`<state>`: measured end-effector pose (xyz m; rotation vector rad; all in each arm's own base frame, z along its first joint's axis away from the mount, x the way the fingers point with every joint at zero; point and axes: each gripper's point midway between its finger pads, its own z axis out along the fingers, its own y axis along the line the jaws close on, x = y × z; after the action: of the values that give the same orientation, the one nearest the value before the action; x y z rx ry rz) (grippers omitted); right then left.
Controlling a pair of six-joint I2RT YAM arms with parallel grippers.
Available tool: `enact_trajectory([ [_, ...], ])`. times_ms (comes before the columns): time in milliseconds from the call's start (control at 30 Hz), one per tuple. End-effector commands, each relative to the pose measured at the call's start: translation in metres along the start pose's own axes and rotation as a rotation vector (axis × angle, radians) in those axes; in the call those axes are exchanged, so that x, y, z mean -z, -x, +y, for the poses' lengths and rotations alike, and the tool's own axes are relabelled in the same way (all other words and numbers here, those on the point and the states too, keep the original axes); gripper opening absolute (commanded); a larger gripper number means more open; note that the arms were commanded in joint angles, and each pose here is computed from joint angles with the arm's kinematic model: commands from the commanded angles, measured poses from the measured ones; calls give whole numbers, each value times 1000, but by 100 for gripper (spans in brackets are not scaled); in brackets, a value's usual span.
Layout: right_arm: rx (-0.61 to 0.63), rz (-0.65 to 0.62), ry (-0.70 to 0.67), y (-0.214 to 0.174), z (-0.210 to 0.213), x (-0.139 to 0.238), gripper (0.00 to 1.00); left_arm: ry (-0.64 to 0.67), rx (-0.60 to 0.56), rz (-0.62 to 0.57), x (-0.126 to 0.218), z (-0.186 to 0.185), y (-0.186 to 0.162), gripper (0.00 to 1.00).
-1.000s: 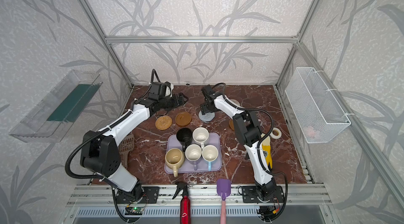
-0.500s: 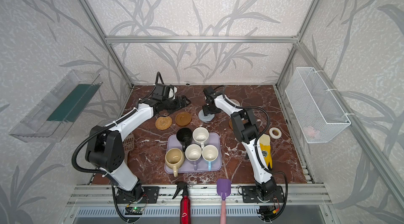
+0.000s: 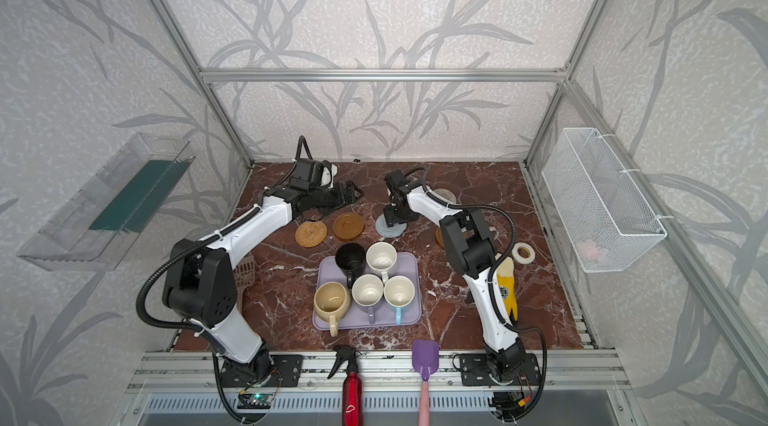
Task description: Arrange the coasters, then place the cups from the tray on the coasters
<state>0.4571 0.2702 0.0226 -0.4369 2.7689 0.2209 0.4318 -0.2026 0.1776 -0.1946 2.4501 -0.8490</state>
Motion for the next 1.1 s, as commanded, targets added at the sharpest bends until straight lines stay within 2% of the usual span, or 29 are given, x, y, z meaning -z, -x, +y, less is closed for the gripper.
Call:
enact_trajectory([
  [0, -10, 36, -41, -12, -6, 4, 68, -10, -18, -20, 8, -10, 7, 92],
  [333, 4, -134, -27, 26, 0, 71, 90, -11, -39, -54, 16, -19, 10, 94],
  [467, -2, -180, -47, 29, -9, 91, 96, -28, -57, -70, 21, -29, 11, 95],
  [500, -10, -185, -63, 29, -16, 93, 100, -36, -63, -75, 22, -33, 11, 96],
  [733, -78, -162, -80, 23, -65, 89, 99, -92, -94, -77, 19, -52, 10, 95],
  [1067, -107, -100, -153, 28, -129, 59, 97, -90, -97, -69, 8, -53, 11, 95],
])
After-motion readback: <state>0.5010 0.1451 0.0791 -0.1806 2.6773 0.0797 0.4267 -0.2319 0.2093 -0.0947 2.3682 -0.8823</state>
